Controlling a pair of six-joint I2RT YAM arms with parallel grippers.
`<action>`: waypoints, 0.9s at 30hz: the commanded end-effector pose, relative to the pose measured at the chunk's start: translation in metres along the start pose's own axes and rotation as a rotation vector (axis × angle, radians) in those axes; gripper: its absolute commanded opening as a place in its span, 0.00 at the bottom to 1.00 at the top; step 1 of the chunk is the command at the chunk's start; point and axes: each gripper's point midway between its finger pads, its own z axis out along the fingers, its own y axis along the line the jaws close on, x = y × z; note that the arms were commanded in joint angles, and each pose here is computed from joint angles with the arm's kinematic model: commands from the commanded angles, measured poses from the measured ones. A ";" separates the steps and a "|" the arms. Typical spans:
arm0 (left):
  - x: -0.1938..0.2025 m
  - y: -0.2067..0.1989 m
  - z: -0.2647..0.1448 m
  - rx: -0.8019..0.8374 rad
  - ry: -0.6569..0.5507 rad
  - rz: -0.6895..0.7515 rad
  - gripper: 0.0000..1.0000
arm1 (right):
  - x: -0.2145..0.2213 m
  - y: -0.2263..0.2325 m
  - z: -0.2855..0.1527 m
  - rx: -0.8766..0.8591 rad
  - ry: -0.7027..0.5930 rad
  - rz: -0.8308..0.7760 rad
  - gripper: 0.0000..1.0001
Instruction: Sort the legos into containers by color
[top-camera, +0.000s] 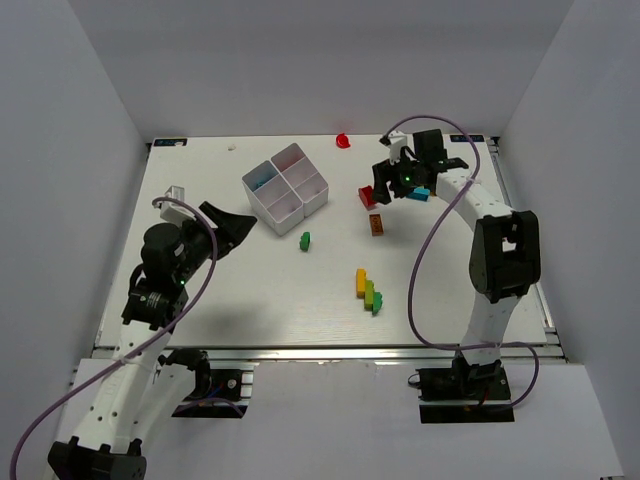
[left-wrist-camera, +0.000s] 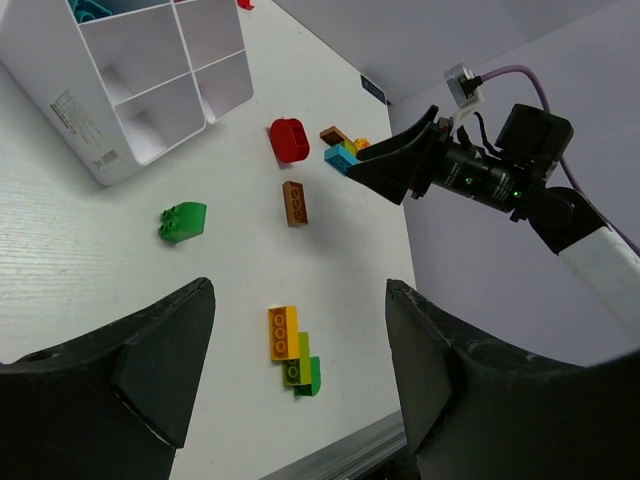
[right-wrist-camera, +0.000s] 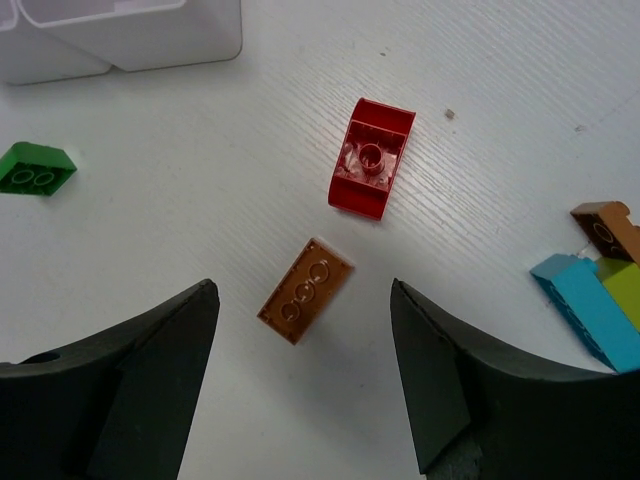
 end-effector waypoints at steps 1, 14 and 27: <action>0.000 0.007 -0.003 -0.026 -0.016 -0.021 0.78 | -0.012 -0.007 0.012 0.011 -0.059 -0.008 0.75; 0.000 0.013 0.006 -0.041 -0.024 -0.049 0.79 | 0.010 -0.012 0.035 0.057 -0.060 0.023 0.77; 0.003 0.019 0.008 -0.062 -0.012 -0.049 0.79 | 0.023 -0.013 0.061 0.091 -0.073 -0.007 0.72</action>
